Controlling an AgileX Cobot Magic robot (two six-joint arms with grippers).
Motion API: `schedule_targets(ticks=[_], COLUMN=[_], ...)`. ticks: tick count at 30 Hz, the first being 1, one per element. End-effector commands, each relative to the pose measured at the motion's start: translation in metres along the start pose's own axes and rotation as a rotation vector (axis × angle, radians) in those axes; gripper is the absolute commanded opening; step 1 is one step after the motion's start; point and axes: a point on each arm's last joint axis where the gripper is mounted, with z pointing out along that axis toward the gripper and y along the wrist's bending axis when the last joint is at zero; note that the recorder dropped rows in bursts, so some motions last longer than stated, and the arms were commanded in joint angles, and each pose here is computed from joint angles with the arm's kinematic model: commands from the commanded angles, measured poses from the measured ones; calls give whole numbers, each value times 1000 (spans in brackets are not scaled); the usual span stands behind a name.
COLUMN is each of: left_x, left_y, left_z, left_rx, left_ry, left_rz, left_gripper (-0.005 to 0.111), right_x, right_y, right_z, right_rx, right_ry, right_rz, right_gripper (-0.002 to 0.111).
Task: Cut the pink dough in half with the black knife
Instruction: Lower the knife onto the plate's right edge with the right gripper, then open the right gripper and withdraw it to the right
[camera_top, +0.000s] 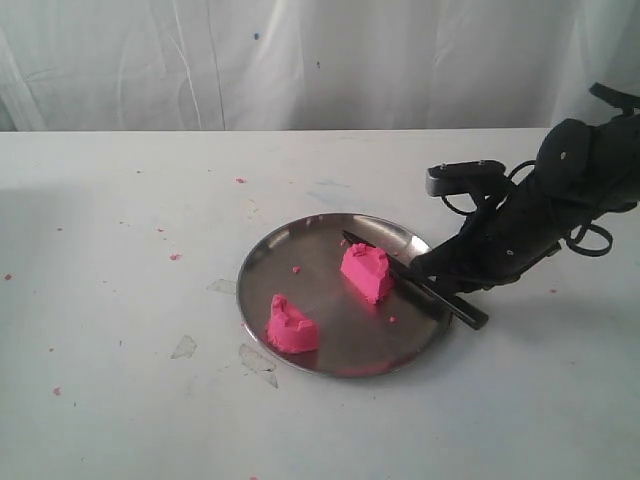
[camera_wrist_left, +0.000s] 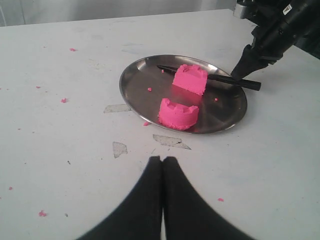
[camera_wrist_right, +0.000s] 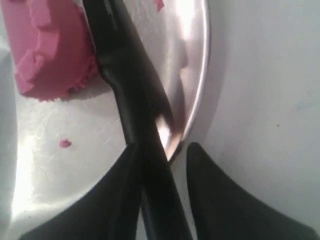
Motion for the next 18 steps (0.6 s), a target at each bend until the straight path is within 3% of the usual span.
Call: schedule_targets(ticks=[1, 6, 7, 8, 11, 13, 15, 18], left_x=[0, 0, 0, 0, 0, 0, 0, 0], left_y=[-1, -1, -1, -1, -1, -1, -1, -1], left_z=[-1, -1, -1, -1, -1, -1, -1, -1], left_rx=[8, 8, 8, 8, 8, 8, 8, 8], left_ry=[-9, -9, -9, -9, -9, -9, -9, -9], left_rz=[-12, -12, -12, -12, -12, -12, -12, -12], left_gripper=[0, 0, 0, 0, 0, 0, 0, 0], right_x=[-5, -20, -24, -25, -9, 13, 31, 59], right_y=[0, 7, 8, 3, -29, -54, -56, -35], right_z=[-6, -42, -68, -86, -107, -120, -139, -185], right_rx=[2, -18, 3, 46, 180, 251, 260, 253], right_ry=[-62, -223, -329, -430, -570, -645, -708, -850], right_rz=[30, 97, 90, 96, 164, 312, 404, 391], right_gripper=[29, 23, 8, 0, 0, 0, 0, 0])
